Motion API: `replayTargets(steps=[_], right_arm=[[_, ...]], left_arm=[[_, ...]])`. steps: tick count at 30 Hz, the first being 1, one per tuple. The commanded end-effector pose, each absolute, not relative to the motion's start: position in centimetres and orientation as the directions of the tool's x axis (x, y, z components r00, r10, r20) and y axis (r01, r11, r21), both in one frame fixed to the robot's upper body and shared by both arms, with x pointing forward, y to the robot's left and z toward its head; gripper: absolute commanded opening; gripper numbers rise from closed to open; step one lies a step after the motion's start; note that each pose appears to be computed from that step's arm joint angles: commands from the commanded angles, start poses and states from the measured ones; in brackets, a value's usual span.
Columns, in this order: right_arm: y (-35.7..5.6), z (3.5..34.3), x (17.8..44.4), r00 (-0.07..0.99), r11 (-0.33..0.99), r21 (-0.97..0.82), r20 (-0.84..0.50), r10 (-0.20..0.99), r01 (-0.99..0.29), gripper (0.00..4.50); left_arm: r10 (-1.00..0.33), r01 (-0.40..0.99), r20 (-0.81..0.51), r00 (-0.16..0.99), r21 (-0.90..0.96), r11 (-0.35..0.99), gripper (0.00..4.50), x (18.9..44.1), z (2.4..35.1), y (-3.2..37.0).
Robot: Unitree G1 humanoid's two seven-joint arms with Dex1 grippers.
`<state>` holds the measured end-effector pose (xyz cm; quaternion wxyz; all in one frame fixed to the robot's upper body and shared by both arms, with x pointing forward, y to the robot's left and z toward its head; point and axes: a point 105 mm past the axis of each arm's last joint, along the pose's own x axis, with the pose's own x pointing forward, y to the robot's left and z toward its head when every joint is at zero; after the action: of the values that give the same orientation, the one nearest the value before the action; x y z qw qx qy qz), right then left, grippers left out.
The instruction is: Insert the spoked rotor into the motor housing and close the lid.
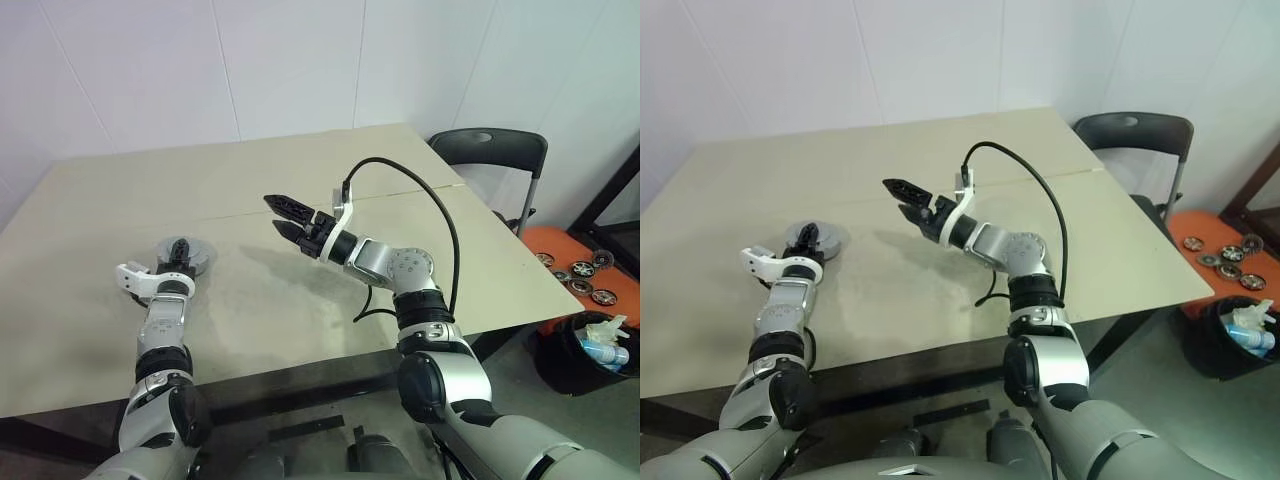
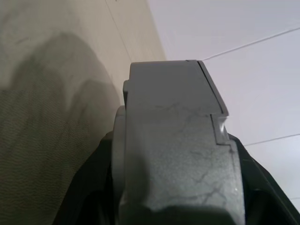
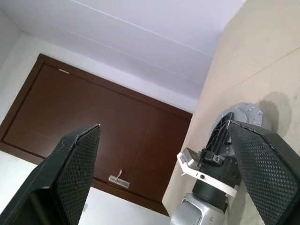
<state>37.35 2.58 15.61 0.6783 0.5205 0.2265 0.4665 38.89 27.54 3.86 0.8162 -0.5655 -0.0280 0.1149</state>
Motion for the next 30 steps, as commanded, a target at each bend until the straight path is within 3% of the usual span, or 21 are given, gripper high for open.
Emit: replayTargets(steps=[1,6,13,20,30], right_arm=[[3.5,16.8,36.8,0.435,-0.023,0.900,0.232,0.870,-0.435,4.50],[3.6,16.8,36.9,0.434,-0.017,0.900,0.227,0.872,-0.437,4.50],[3.5,16.2,36.9,0.436,-0.003,0.901,0.213,0.875,-0.433,4.50],[3.5,15.9,36.9,0.437,0.008,0.901,0.203,0.876,-0.435,4.50],[3.5,15.3,36.8,0.435,0.025,0.900,0.187,0.881,-0.436,4.50]], left_arm=[[0.243,-0.147,-0.062,0.968,-0.925,0.349,2.89,39.2,4.6,27.9],[0.288,-0.198,-0.102,0.952,-0.924,0.327,4.46,38.8,3.8,28.7],[0.397,-0.371,-0.247,0.884,-0.888,0.273,4.46,37.4,1.1,30.7],[0.567,-0.576,-0.366,0.738,-0.779,0.247,4.46,35.2,-0.4,33.7],[0.744,-0.741,-0.385,0.547,-0.636,0.216,4.46,32.1,-0.6,36.9]])
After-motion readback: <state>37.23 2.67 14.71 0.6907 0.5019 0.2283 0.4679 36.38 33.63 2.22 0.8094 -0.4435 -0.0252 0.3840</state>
